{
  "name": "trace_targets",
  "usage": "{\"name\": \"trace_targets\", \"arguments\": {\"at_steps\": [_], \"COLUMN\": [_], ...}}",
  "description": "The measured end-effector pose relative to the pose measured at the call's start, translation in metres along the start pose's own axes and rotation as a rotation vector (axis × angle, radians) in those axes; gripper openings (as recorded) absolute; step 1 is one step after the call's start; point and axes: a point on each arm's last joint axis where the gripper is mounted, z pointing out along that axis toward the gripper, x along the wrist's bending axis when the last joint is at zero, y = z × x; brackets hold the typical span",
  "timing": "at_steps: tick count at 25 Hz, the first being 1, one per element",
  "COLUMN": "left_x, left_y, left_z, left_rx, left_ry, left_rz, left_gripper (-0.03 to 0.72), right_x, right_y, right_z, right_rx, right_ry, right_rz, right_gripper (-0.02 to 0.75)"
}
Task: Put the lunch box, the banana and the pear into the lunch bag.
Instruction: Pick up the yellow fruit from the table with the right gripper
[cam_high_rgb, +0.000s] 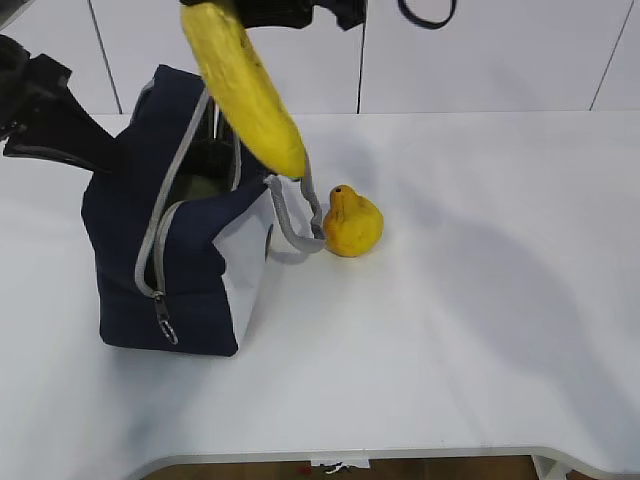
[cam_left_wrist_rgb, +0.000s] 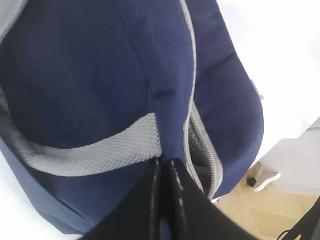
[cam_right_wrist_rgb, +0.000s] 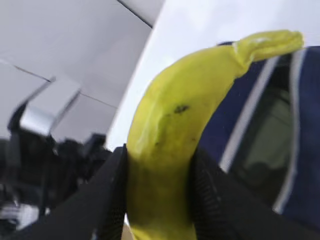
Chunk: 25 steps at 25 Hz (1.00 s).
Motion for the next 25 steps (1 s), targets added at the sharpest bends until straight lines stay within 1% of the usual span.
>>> {"name": "trace_targets", "arguments": {"at_steps": [6, 9, 12, 16, 19, 25], "left_x": [0.000, -0.001, 0.000, -0.004, -0.006, -0.012], "left_y": [0.000, 0.000, 0.000, 0.007, 0.013, 0.024], "left_z": [0.000, 0.000, 0.000, -0.005, -0.010, -0.021], "left_rx": [0.002, 0.002, 0.001, -0.019, -0.037, -0.096], "left_ry": [-0.005, -0.006, -0.006, -0.002, 0.010, 0.026], "left_rz": [-0.002, -0.002, -0.002, 0.019, 0.041, 0.077], "left_gripper": [-0.006, -0.006, -0.006, -0.006, -0.006, -0.006], "right_x": [-0.020, -0.028, -0.036, -0.050, -0.054, -0.059], "right_y": [0.000, 0.001, 0.001, -0.005, -0.008, -0.010], "right_z": [0.043, 0.059, 0.072, 0.089, 0.093, 0.094], "right_rx": [-0.041, -0.084, -0.114, -0.098, -0.092, -0.078], "right_ry": [0.124, 0.182, 0.207, 0.197, 0.185, 0.120], "right_rz": [0.206, 0.241, 0.258, 0.259, 0.228, 0.126], "right_gripper": [0.263, 0.263, 0.263, 0.263, 0.263, 0.263]}}
